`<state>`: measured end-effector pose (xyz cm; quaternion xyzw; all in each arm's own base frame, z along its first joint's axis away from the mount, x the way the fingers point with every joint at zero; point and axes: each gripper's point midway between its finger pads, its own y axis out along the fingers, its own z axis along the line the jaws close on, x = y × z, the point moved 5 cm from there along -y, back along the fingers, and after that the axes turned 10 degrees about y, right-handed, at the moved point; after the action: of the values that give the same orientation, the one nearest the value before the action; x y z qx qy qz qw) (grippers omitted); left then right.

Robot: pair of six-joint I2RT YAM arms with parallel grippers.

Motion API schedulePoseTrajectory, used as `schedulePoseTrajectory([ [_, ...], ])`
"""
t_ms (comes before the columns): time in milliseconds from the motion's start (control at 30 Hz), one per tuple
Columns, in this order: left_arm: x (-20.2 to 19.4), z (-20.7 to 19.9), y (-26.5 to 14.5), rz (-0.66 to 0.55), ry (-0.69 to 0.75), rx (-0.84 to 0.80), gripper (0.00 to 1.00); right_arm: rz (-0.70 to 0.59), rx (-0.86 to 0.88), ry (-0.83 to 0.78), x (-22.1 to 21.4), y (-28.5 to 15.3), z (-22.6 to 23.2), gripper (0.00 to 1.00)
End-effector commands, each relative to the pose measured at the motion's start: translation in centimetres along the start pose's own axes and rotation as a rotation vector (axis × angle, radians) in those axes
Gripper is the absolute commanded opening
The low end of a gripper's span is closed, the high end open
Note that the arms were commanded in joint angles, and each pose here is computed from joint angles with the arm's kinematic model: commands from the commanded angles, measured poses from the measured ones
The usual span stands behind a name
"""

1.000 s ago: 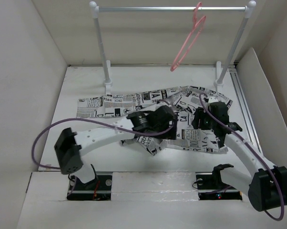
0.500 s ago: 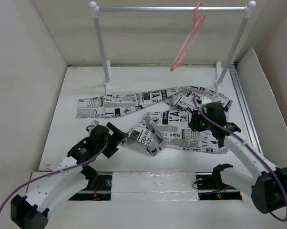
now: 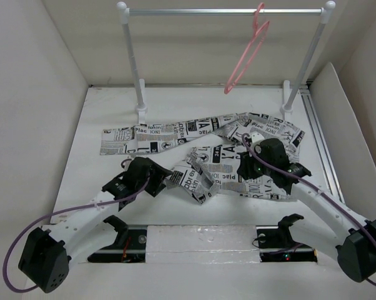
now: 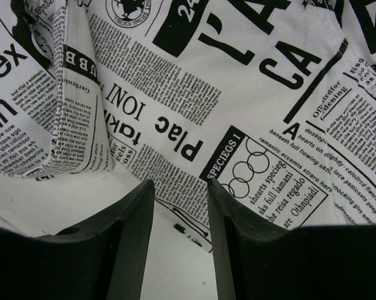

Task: Place the trousers on the hanger
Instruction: Flatten out the trousers at the center of the board.

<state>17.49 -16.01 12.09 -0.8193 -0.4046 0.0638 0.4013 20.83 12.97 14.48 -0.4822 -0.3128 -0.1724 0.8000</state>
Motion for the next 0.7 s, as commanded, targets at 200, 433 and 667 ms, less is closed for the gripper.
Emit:
schedulePoseTrajectory([
  [200,1.2,-1.8,2.0,-0.061,0.012,-0.012,0.36,-0.048,0.009,-0.013,1.1,-1.2,0.7,0.46],
  [433,3.8,-3.0,2.4,-0.153,0.1,0.066,0.0,-0.039,-0.007,-0.004,0.6,-1.0,0.2,0.6],
  [667,10.8,-7.2,-9.4,-0.52,0.259,0.196,0.0,-0.012,-0.019,0.023,-0.2,-0.3,-1.2,0.6],
])
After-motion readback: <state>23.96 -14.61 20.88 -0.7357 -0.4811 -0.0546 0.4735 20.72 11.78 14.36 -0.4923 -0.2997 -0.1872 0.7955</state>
